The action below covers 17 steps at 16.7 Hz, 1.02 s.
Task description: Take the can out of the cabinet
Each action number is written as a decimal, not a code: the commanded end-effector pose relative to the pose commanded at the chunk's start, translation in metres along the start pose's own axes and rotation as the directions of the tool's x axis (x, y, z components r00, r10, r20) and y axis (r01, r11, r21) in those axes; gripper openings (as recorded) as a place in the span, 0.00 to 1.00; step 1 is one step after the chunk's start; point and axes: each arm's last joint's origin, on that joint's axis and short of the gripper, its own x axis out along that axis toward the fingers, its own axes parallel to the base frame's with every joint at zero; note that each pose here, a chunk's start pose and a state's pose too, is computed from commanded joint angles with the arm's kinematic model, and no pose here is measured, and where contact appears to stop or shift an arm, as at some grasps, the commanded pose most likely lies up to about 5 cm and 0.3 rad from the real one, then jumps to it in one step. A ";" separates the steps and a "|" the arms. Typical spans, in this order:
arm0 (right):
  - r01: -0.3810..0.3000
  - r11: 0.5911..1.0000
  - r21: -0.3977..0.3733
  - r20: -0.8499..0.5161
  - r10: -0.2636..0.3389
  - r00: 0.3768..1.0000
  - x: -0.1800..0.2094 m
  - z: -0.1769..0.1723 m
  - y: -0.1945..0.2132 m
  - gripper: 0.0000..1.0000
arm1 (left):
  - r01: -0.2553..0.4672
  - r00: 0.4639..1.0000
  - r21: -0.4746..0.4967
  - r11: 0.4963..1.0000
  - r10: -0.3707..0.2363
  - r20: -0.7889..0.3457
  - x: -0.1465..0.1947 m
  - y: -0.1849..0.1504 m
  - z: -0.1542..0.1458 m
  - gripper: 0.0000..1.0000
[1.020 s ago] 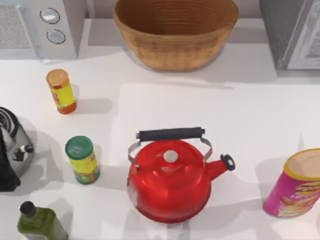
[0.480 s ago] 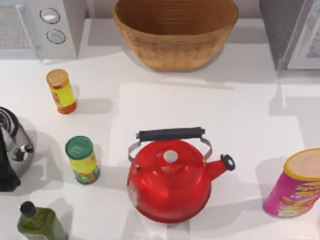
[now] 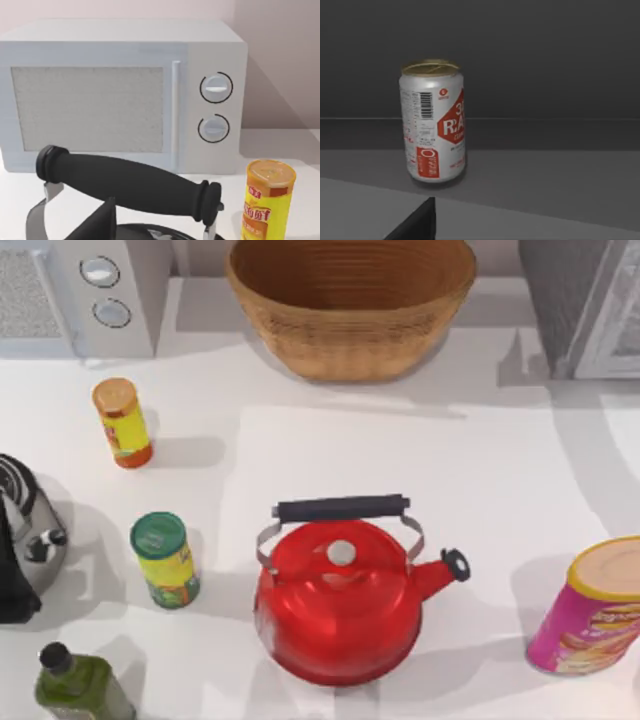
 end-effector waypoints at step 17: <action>0.010 1.000 0.001 0.010 -0.010 1.000 0.061 -0.012 0.052 1.00 | 0.000 1.000 0.000 1.000 0.000 0.000 0.000 0.000 0.000 1.00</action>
